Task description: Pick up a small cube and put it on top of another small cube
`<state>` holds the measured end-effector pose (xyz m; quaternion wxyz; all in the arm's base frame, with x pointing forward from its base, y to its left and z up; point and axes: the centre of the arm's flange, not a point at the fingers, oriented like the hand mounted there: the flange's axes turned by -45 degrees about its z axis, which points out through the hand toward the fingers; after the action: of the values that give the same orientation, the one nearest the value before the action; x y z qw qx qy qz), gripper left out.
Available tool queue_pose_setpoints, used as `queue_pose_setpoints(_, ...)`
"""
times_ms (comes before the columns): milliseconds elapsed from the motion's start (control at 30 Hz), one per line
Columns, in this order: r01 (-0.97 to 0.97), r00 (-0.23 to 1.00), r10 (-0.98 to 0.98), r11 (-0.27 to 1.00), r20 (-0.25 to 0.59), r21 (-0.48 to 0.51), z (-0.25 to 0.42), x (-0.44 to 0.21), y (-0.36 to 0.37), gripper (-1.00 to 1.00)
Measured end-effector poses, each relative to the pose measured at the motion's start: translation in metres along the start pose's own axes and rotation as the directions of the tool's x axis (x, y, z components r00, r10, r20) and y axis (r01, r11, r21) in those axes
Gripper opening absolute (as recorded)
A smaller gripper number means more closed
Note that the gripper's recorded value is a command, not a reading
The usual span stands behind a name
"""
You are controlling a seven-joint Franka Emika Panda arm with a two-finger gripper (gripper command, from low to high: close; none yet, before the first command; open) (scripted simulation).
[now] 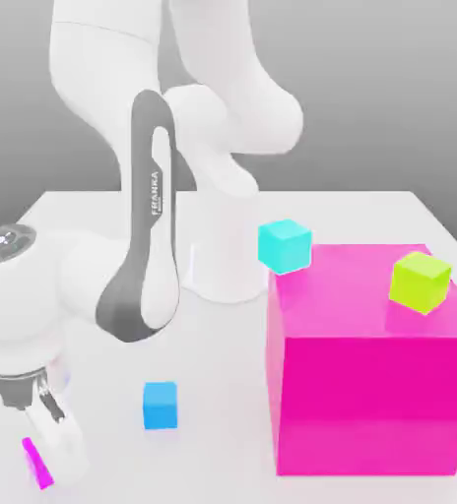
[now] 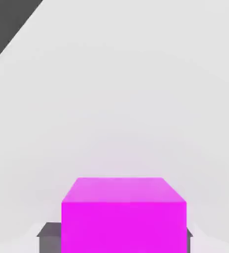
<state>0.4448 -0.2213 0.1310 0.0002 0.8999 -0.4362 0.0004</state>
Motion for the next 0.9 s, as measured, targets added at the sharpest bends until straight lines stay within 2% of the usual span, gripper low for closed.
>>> queue_pose_setpoints(167,0.017,1.000,-0.017,1.000,0.002,0.003,-0.057,-0.002,-0.005,-1.00)
queue_pose_setpoints(333,0.357,0.934,-0.358,0.933,0.011,0.041,-0.132,-0.066,-0.107,-1.00)
queue_pose_setpoints(467,0.679,0.733,-0.680,0.732,0.007,0.056,-0.195,-0.171,-0.194,-1.00)
queue_pose_setpoints(600,0.855,0.517,-0.856,0.517,-0.001,0.049,-0.255,-0.252,-0.221,-1.00)
queue_pose_setpoints(733,0.973,0.229,-0.973,0.229,-0.002,0.020,-0.310,-0.355,-0.229,-1.00)
queue_pose_setpoints(800,0.986,0.164,-0.987,0.164,-0.001,0.010,-0.303,-0.377,-0.228,-1.00)
queue_pose_setpoints(867,0.989,0.147,-0.989,0.147,0.000,0.008,-0.277,-0.383,-0.227,-1.00)
queue_pose_setpoints(900,0.989,0.144,-0.990,0.144,0.000,0.007,-0.266,-0.384,-0.226,1.00)
